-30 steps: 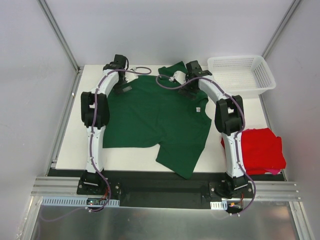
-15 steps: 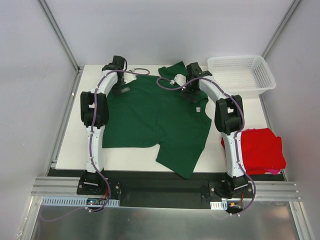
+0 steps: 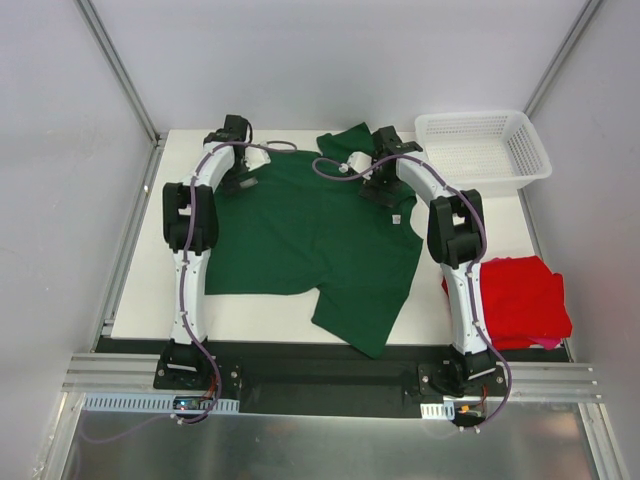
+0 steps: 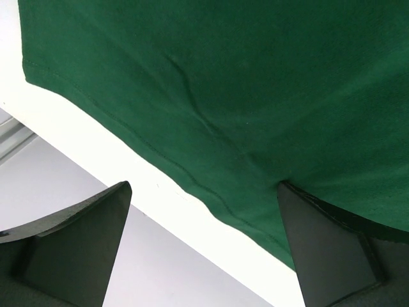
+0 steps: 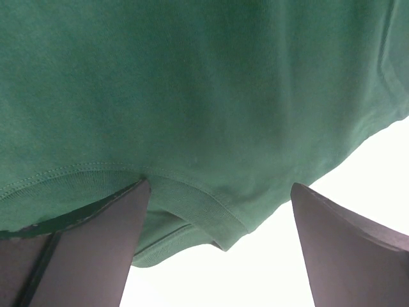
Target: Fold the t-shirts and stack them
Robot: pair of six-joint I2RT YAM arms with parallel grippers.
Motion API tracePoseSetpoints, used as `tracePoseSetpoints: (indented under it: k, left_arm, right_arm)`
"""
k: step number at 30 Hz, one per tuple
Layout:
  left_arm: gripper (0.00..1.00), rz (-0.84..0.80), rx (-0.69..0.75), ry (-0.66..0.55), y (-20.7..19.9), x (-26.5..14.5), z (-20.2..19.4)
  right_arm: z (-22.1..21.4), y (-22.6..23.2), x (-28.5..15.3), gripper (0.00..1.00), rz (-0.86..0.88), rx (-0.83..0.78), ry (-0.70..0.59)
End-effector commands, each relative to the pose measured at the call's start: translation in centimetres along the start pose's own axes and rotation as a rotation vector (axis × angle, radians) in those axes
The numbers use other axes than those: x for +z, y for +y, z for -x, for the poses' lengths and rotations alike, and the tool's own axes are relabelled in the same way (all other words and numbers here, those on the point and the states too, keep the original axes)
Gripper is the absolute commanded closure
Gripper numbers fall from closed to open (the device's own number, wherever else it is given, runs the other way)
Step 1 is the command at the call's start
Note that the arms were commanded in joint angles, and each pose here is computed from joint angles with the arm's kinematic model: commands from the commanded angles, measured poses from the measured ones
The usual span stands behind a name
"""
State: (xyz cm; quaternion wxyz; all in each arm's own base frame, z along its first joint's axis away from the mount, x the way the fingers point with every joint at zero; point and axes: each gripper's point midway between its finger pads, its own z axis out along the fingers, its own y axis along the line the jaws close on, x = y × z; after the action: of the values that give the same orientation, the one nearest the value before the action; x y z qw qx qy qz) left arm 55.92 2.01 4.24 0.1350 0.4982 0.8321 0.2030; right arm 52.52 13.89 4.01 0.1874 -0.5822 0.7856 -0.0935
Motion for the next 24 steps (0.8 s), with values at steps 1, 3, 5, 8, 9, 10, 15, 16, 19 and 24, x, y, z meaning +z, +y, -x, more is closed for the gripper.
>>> tracePoseSetpoints:
  k: [1,3,5,8,9,10,15,16,19,24]
  left_arm:
    - [0.01,0.004,0.010,-0.001,0.3,1.1,0.4]
    - [0.01,0.022,0.011,-0.006,0.8,1.3,0.7]
    - [0.01,0.041,0.018,-0.011,1.4,1.5,1.0]
    - [0.01,0.074,0.027,-0.019,2.3,1.6,1.3]
    - [0.01,0.077,0.031,-0.017,2.4,1.7,1.3]
    - [0.01,0.085,0.044,-0.017,2.7,1.7,1.4]
    - [0.01,0.121,0.062,-0.021,3.5,1.8,1.7]
    - [0.01,0.129,0.062,-0.022,3.7,1.8,1.7]
    - [0.00,0.156,0.066,-0.020,4.3,2.0,1.8]
    - [0.01,0.236,0.067,-0.021,6.0,2.1,2.2]
  right_arm:
    - [-0.3,-0.1,0.5,0.04,0.008,-0.016,0.015]
    - [-0.3,-0.5,0.8,0.04,-0.016,-0.014,0.014]
    - [-0.1,-1.1,1.0,0.04,-0.043,-0.020,0.008]
    - [0.3,-2.2,1.3,0.04,-0.091,-0.037,0.008]
    - [0.1,-2.4,1.6,0.04,-0.099,-0.050,0.018]
    - [0.3,-2.9,1.6,0.04,-0.119,-0.055,0.015]
    - [0.7,-4.1,2.0,0.04,-0.164,-0.084,0.020]
    - [0.7,-4.2,2.3,0.04,-0.167,-0.093,0.019]
    - [0.9,-4.3,2.5,0.04,-0.180,-0.103,0.017]
    - [1.3,-4.0,2.8,0.04,-0.189,-0.137,0.014]
